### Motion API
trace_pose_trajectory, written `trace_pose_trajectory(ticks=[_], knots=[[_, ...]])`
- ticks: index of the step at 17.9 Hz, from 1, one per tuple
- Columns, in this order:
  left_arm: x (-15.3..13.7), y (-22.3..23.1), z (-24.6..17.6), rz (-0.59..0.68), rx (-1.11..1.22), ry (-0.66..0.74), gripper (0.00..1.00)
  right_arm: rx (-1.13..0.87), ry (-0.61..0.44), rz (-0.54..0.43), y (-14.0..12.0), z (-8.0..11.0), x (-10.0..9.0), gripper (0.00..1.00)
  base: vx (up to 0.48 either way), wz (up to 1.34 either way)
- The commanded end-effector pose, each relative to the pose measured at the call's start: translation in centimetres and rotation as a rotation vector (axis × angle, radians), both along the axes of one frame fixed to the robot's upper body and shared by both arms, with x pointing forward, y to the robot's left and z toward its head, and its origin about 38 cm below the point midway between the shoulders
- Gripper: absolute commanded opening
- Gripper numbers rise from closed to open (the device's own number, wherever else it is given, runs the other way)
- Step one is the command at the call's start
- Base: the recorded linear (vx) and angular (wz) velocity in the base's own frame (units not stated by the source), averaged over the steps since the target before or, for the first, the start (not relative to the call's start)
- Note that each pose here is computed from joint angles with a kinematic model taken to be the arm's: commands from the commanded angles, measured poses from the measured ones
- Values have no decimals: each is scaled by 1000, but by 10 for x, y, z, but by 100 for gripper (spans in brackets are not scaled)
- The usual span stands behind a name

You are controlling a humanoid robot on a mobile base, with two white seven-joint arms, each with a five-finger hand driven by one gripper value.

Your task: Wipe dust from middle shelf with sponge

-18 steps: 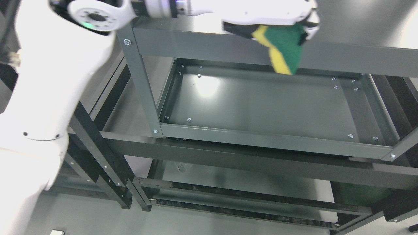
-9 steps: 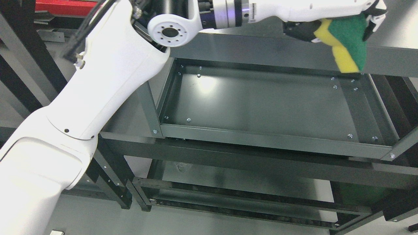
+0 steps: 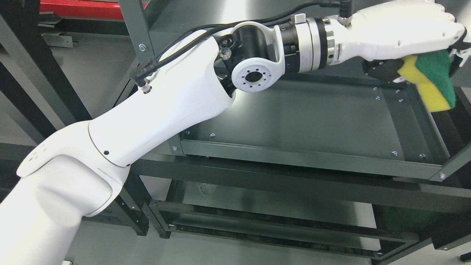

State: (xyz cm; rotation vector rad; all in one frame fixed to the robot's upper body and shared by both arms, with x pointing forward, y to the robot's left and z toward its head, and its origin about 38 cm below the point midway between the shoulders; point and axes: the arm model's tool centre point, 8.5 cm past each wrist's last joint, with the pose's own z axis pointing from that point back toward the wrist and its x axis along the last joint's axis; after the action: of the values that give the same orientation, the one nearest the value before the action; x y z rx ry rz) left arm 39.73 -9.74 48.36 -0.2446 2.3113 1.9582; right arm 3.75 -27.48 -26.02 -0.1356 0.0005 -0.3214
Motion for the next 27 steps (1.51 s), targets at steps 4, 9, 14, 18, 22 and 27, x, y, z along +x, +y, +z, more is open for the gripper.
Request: trace_pose_trajectory(ticks=[4,9,14,18,22,27], knots=[[-37,-31,-59,-148,89,215,1,-21,-17,2,-12,1,6,100,0,0],[-38,-31,-105,-177,81,399,2,-21,-17,0,-12,1,6,100,0,0],[-39,-22,-196,-154,54,658,2,-21,-17,0,-12,1,6,100,0,0],[-35,-1,-263,-72,-60,876,2,-21,-17,0,-12,1,6,100,0,0],[16,75,-284,138,-427,1056,2,-21,-17,0,-12,1,6,100,0,0],[51,186,-276,331,-838,1056,2,-21,-17,0,-12,1,6,100,0,0]])
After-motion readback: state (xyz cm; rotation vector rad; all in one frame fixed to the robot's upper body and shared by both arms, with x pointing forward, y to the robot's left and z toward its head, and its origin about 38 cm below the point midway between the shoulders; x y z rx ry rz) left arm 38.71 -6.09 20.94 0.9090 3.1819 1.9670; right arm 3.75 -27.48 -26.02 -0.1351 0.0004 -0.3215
